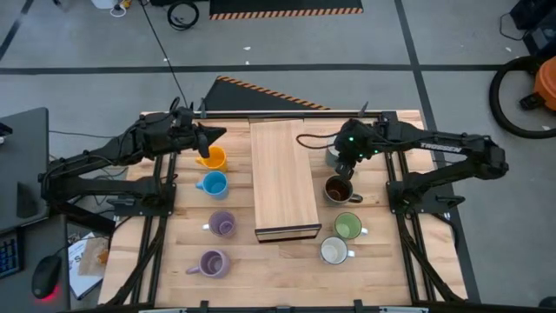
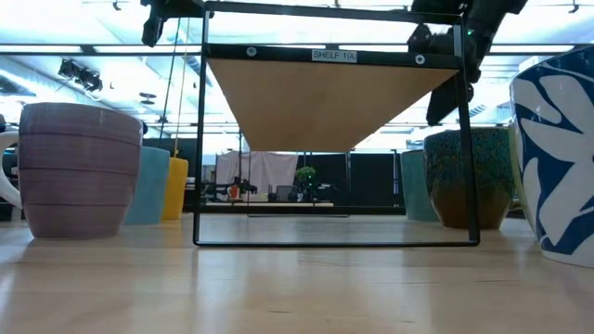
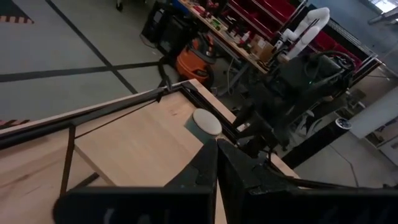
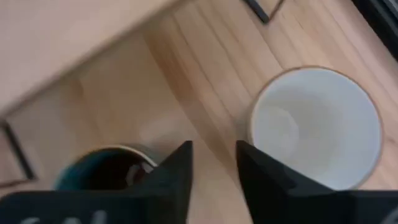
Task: Place coffee mugs
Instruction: Put the light blue mug on the shelf
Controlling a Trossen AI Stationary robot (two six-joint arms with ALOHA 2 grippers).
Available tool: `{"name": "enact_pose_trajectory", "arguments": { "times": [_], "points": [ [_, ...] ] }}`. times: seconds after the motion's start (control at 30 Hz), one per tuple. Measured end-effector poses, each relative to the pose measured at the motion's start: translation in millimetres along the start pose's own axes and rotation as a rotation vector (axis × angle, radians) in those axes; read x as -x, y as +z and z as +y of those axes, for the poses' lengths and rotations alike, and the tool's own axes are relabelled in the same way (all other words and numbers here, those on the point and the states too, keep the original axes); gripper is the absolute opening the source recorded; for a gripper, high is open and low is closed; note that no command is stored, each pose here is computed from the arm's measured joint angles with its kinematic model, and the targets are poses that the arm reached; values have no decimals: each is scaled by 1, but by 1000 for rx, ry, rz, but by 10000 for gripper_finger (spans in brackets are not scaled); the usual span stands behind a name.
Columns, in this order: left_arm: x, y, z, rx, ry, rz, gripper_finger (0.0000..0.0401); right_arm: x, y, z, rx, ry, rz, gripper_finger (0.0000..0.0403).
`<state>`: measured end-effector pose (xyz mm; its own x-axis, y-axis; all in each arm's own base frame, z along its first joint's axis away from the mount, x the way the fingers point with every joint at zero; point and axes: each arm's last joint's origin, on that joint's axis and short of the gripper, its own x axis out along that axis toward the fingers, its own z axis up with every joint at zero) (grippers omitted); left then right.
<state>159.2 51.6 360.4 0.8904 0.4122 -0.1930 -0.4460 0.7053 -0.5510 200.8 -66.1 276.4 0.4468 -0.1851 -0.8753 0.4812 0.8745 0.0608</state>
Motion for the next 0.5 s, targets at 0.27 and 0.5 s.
{"name": "enact_pose_trajectory", "arguments": {
  "times": [0.27, 0.5],
  "points": [
    [0, 1, 1, -6, 31, -22, 97, -11, 16, -2, 148, -31, 76, 214],
    [0, 1, 1, -111, 30, -20, 129, -23, 17, -6, 194, -21, 140, 206]
  ]
}}
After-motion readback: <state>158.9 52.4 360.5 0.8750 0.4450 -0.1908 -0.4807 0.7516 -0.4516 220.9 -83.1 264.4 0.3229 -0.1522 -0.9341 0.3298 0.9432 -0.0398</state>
